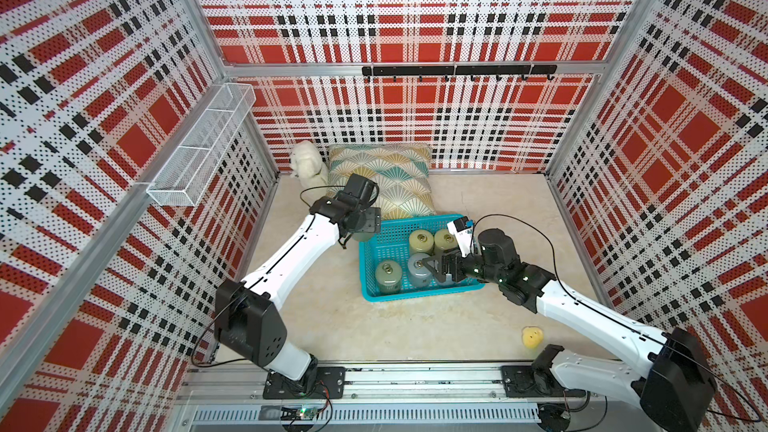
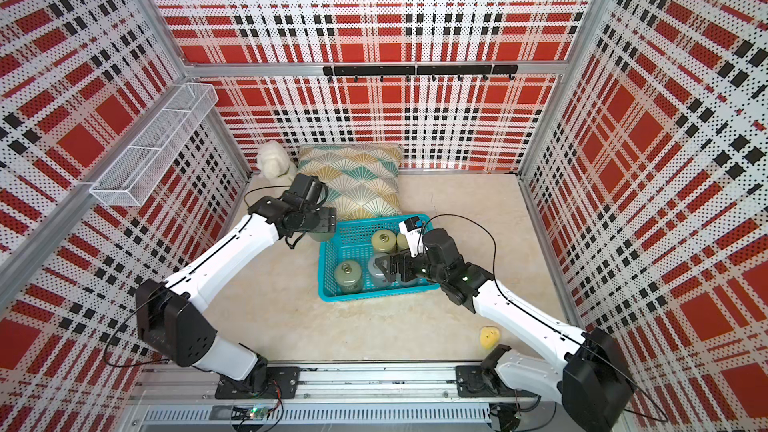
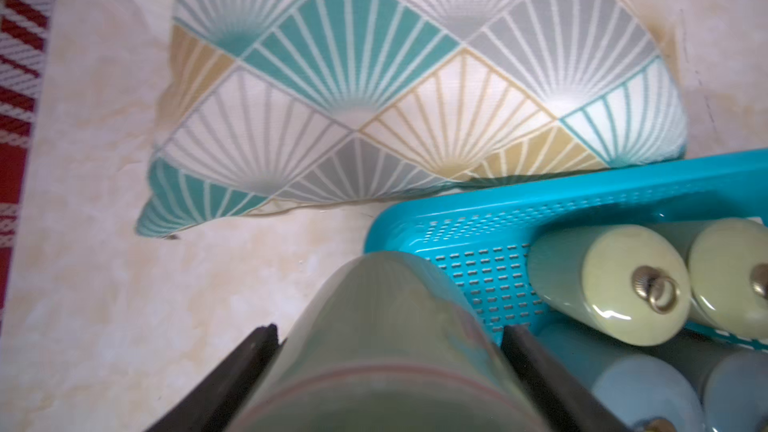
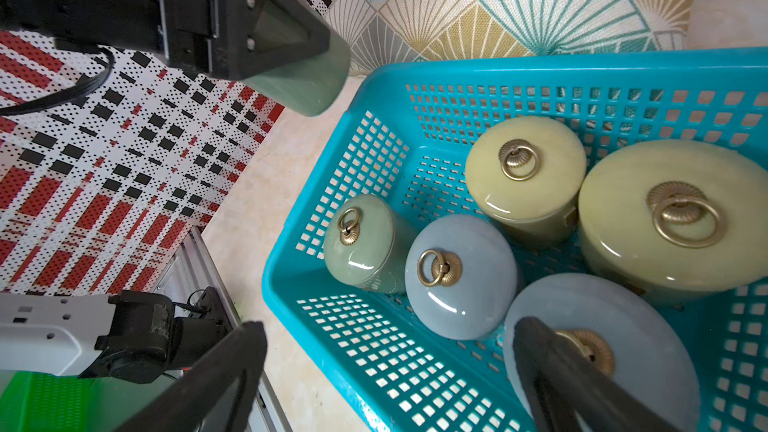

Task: Take the tea canister out of the basket
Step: Pick up the tea canister from the basket, then place the tea canister at the center of the board, then pick up the tea canister from the basket.

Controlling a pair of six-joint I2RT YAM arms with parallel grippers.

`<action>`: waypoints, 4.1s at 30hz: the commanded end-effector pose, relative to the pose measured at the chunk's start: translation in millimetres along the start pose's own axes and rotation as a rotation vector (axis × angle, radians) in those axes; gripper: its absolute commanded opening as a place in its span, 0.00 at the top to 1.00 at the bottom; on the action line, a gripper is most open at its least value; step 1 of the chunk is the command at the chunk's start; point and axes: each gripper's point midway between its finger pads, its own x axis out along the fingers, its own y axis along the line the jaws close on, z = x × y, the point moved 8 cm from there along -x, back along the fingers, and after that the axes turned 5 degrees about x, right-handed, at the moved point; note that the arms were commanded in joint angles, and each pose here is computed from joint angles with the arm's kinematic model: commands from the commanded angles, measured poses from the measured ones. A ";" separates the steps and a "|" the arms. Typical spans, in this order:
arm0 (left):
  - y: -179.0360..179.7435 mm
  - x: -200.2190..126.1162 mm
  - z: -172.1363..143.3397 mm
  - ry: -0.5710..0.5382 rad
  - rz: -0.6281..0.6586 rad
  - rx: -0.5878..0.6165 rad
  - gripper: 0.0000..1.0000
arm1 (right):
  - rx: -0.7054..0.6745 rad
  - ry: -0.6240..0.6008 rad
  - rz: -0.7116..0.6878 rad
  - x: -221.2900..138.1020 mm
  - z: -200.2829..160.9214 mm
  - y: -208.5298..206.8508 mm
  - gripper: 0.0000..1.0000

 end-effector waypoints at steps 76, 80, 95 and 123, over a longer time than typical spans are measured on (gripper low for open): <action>21.3 -26.3 -41.6 -0.324 -0.160 -0.155 0.01 | 0.002 -0.031 -0.459 20.3 51.4 -9.0 0.00; 0.6 -45.7 -46.8 -0.388 -0.265 -0.120 0.00 | 0.012 0.002 -0.532 25.9 57.6 -14.8 0.00; -52.8 -66.7 -85.9 -0.457 -0.415 -0.172 0.01 | 0.090 0.194 -0.687 48.5 53.7 -81.2 0.13; -64.3 -54.8 -91.0 -0.505 -0.374 -0.183 0.01 | 0.073 0.363 -0.850 86.4 38.8 -119.7 0.07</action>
